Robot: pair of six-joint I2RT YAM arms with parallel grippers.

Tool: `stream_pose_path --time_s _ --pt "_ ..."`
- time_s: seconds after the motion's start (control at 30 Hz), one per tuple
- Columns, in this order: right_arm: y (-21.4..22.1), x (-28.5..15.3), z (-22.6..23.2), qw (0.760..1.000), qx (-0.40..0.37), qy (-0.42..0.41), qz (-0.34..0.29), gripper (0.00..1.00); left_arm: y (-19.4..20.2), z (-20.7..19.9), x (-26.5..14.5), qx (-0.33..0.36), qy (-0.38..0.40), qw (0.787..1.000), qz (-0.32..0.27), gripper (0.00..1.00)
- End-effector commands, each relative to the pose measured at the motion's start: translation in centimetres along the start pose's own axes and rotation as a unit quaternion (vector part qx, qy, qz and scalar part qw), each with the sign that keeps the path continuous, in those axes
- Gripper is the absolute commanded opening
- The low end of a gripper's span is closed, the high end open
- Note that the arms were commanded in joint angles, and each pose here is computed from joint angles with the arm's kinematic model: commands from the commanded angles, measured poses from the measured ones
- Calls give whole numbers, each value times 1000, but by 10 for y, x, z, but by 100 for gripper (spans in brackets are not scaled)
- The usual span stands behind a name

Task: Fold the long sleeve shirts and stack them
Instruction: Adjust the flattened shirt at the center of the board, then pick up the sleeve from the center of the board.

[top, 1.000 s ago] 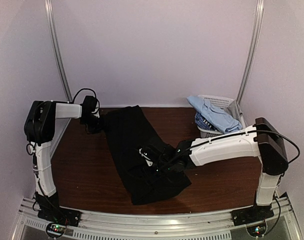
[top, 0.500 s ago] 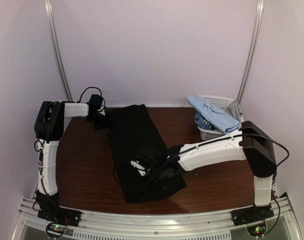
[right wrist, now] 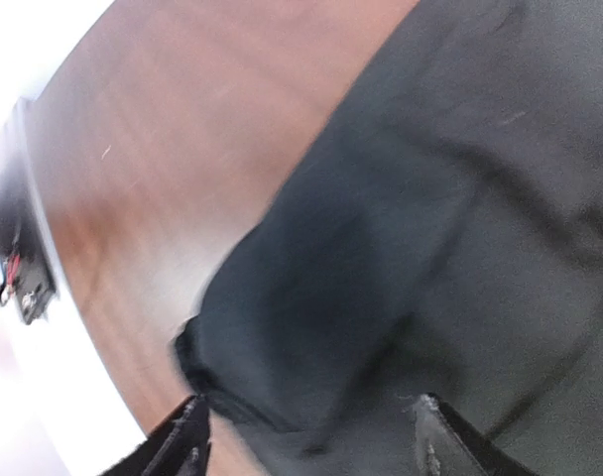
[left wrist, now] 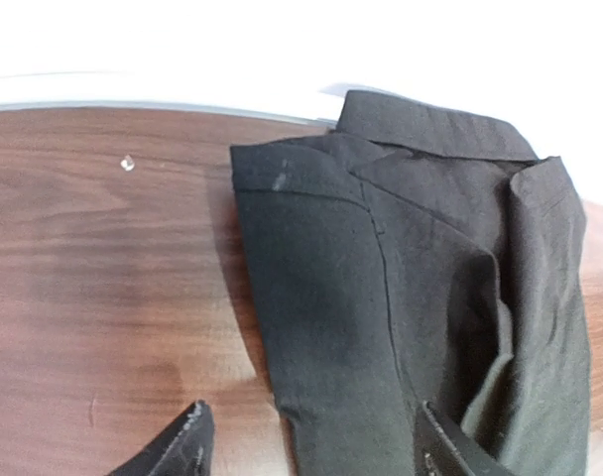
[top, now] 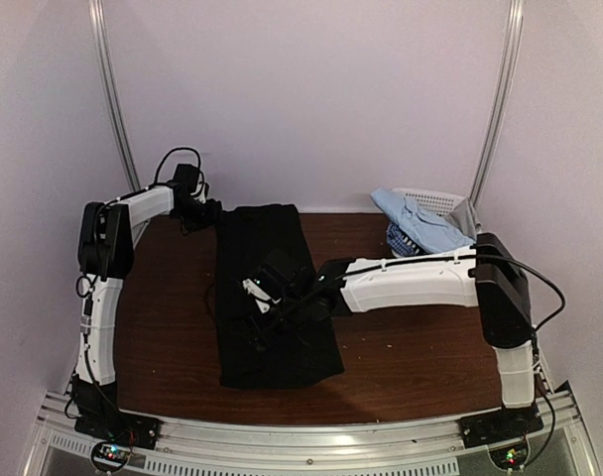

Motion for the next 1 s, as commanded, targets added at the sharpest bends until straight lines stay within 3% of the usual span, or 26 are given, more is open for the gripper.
stream_pose_path --time_s 0.0,0.17,0.4,0.7,0.97 --pt "-66 -52 -37 994 33 40 -99 76 -37 -12 -56 21 4 999 -44 74" --pt "-103 -61 -91 986 67 67 -133 75 -12 -36 -90 21 20 999 -39 74" --pt "-135 -50 -144 981 69 99 -153 72 74 -85 -116 32 47 998 6 73" --pt "-154 -11 -163 981 43 126 -142 68 170 -115 -119 38 45 996 74 73" --pt "-153 14 -185 974 42 174 -142 68 205 -121 -113 47 42 993 104 73"
Point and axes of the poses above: each gripper's point midway between its finger pads, its own x axis out along the fingers, its own z axis along the line the jaws close on, y = z × x, the point moved 3 cm from there along -x, back along the fingers, and after that the axes turned 14 degrees about x, right-handed, at the moved point
